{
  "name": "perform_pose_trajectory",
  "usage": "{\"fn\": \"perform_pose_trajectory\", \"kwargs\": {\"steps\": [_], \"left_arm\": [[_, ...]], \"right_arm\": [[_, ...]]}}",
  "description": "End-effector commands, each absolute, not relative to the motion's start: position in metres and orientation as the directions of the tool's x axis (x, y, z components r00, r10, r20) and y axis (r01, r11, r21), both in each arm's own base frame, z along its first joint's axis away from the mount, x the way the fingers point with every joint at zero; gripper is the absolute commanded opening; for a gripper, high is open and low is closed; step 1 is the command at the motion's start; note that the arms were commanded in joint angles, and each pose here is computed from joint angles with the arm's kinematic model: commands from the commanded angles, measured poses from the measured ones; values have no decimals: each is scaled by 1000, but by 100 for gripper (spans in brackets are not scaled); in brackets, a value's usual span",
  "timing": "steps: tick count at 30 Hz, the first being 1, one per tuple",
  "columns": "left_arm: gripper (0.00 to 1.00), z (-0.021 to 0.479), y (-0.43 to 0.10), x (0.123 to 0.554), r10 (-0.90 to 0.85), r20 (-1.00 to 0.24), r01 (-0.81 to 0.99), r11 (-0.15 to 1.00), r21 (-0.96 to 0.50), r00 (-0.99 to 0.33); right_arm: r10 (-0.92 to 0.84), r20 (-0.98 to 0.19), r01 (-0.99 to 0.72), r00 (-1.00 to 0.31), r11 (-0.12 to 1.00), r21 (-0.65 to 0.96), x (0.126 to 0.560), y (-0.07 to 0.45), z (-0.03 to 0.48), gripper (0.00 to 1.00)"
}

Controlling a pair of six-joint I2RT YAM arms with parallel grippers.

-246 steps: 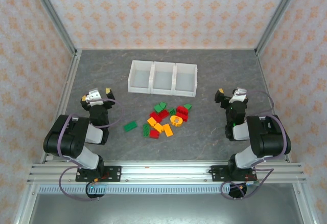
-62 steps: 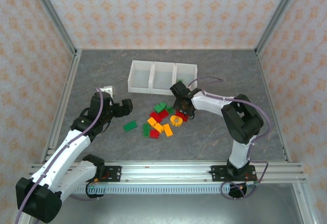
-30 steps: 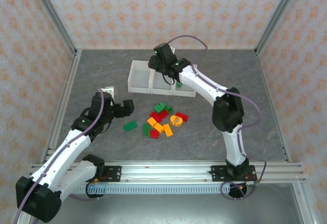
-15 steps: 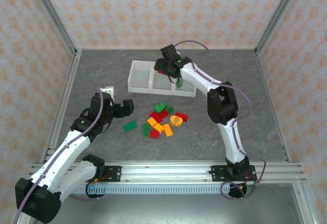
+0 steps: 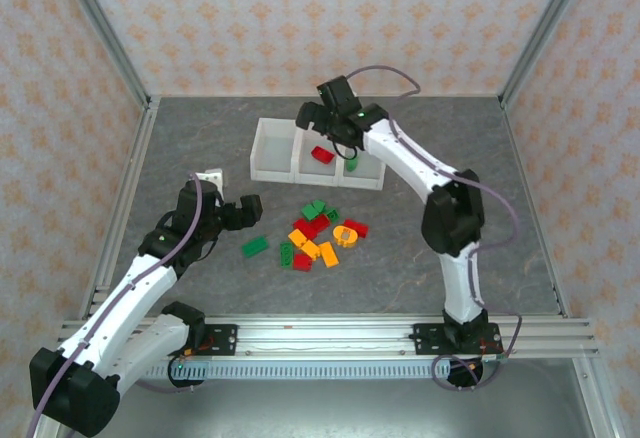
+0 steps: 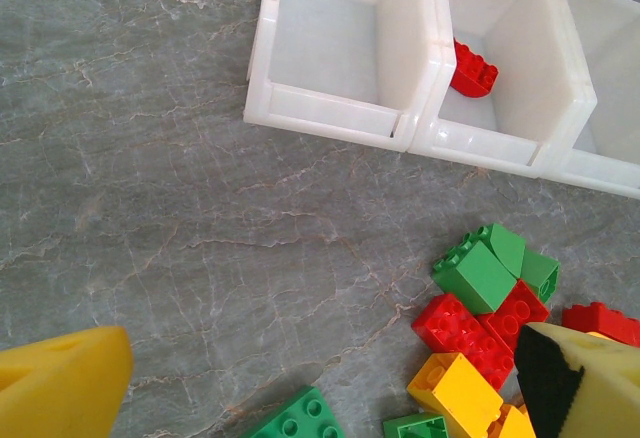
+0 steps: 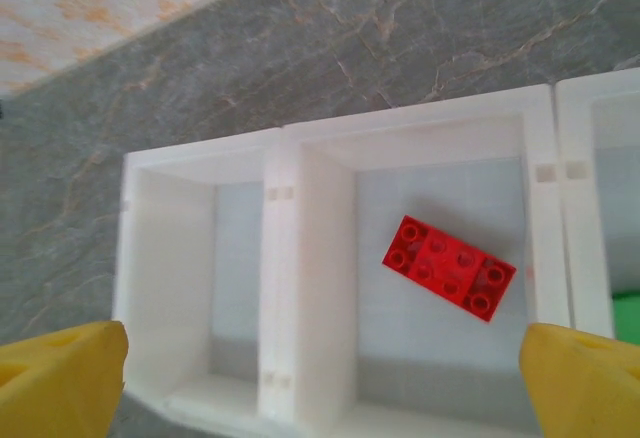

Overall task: Sort the legos into containers by color
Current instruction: Place the lego in the container, then pick up the lego from the center of the table.

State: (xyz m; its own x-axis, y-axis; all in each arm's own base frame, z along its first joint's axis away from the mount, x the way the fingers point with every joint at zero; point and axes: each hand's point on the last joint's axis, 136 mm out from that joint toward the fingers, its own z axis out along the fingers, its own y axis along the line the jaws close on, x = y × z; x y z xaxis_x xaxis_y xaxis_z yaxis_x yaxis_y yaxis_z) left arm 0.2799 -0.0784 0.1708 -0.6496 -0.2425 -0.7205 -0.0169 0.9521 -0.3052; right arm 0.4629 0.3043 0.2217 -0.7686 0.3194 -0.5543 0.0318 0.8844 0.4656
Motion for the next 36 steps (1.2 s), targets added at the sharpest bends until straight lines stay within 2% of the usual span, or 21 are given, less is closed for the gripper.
{"fn": "perform_pose_trajectory", "kwargs": {"steps": [1,9,17,36], "left_arm": [[99,172,-81,280,-241,-724,-8,951,-310,-646],[99,174,-83,280,-242,-725,3,948,-319,-645],[99,184,-93,274,-229,-743,50,942,-333,-629],[99,188,-98,271,-216,-755,74,941,-330,-619]], "right_arm": [[361,-576,85,-733,889,449,423,277,244,100],[414,-476,225,-776,887,404,343,221,187,100],[386,-364,278,-848,908,314,297,200,127,100],[327,-260,285,-908,940,188,283,218,61,100]]}}
